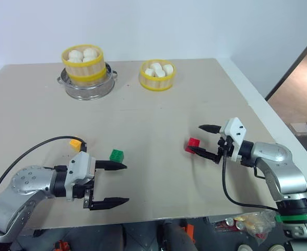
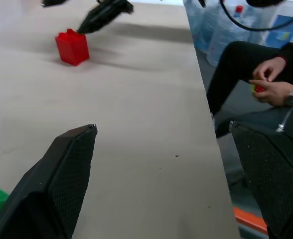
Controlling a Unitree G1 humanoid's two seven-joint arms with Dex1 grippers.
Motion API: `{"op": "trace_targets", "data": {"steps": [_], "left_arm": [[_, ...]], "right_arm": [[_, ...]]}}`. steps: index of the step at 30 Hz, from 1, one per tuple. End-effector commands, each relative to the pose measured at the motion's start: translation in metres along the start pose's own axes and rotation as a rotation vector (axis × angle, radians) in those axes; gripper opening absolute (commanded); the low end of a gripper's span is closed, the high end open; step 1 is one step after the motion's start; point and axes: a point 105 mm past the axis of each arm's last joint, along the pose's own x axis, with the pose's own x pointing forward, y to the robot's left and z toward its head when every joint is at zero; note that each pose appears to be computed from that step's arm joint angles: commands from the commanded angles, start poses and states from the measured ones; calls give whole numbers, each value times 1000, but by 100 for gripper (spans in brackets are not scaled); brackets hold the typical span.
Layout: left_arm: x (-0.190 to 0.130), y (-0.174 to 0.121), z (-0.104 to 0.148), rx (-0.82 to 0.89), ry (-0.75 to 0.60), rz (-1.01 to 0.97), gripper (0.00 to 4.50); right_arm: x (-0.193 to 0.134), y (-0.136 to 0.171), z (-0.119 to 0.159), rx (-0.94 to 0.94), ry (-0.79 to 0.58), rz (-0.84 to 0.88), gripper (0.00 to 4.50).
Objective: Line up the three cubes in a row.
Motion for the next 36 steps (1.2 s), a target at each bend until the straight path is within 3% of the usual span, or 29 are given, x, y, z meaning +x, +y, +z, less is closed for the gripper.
{"op": "trace_targets", "data": {"steps": [1, 14, 15, 23, 29, 36], "left_arm": [[5, 0, 4, 9, -20, -26, 442], [6, -8, 1, -19, -14, 33, 442], [6, -7, 1, -20, -12, 41, 450], [5, -6, 2, -20, -12, 77, 450], [2, 0, 7, 11, -43, 147, 450], [-6, 11, 7, 7, -124, 375, 450]], "right_arm": [[1, -8, 6, -42, 10, 44, 450], [16, -11, -17, 10, 76, 129, 450], [18, -11, -17, 10, 74, 128, 397], [24, -9, -18, 25, 79, 159, 130], [27, -6, -8, -1, 85, 233, 124], [51, 10, 32, -114, 53, 460, 124]]}}
